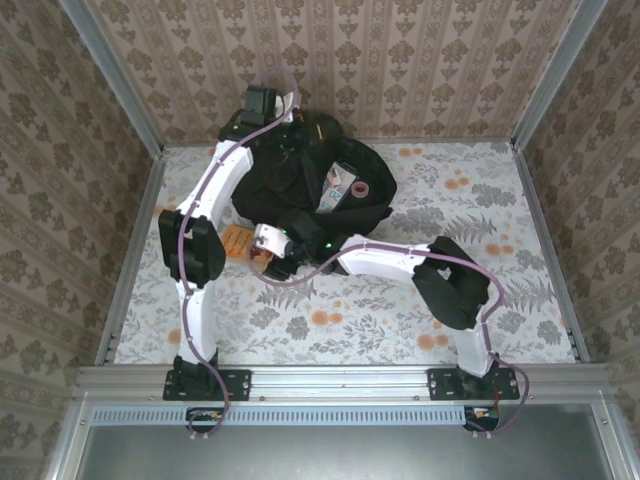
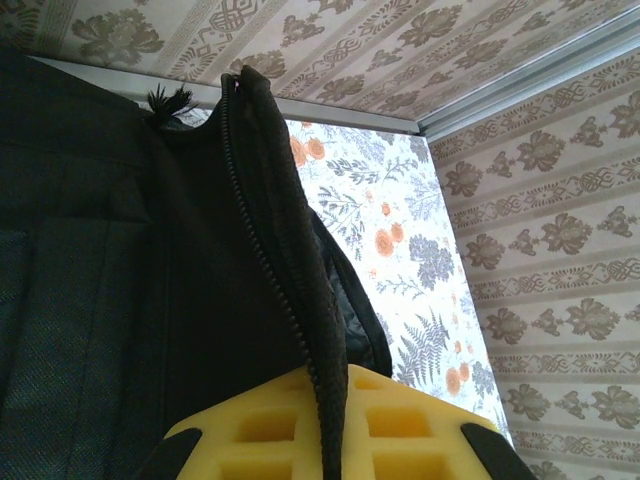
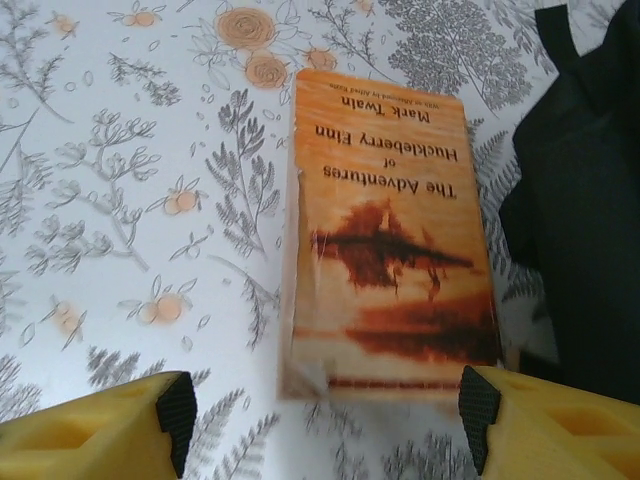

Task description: Pack the student bag

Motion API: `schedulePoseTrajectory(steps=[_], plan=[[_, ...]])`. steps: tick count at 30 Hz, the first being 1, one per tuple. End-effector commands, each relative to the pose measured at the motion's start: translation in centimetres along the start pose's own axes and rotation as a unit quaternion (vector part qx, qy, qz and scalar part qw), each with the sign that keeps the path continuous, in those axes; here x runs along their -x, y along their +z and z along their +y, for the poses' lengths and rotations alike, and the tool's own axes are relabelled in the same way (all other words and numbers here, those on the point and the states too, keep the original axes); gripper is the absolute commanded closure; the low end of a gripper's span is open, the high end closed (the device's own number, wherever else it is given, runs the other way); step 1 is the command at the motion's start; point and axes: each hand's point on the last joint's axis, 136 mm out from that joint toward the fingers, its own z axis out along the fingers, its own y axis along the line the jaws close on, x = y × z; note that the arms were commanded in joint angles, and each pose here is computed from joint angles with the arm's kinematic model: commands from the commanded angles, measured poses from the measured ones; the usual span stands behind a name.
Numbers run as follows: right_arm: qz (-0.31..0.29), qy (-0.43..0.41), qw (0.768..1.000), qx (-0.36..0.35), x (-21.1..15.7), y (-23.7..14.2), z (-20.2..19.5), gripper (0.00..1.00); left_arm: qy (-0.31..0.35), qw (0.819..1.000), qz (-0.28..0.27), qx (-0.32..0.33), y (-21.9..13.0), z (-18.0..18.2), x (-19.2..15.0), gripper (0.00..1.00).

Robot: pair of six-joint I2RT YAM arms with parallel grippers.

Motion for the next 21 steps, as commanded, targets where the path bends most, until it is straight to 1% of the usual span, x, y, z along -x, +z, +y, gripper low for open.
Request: schedulePoseTrajectory(steps=[1, 4, 8, 12, 15, 17, 21], plan=[[0.024, -0.002, 0.999, 0.034, 0.2, 1.9, 1.0, 0.27, 0.009, 1.0, -0.016, -0.017, -1.6, -1.4, 1.0, 1.0], [0.05, 0.007, 0.997, 0.05, -0.6, 3.6, 1.7, 0.27, 0.002, 1.0, -0.012, -0.016, -1.2, -0.7, 1.1, 1.0], [0.081, 0.016, 0.993, 0.078, -1.5, 4.5, 3.2, 0.27, -0.001, 1.0, -0.006, -0.017, -0.6, -0.4, 1.0, 1.0], [0.121, -0.001, 0.99, 0.065, -3.3, 5.3, 3.6, 0.27, -0.005, 1.0, -0.005, -0.019, -0.3, -0.2, 1.0, 1.0], [0.153, -0.008, 0.988, 0.023, -4.6, 6.0, 2.2, 0.28, -0.006, 1.0, -0.002, -0.019, 0.0, -0.2, 0.8, 1.0], [0.159, -0.014, 0.987, -0.014, -4.9, 6.3, 1.0, 0.3, -0.006, 1.0, 0.0, -0.019, 0.1, -0.2, 0.7, 1.0], [0.16, -0.029, 0.984, -0.073, -4.7, 6.4, -1.2, 0.38, -0.006, 1.0, 0.005, -0.02, 0.5, -0.3, 0.2, 1.0]])
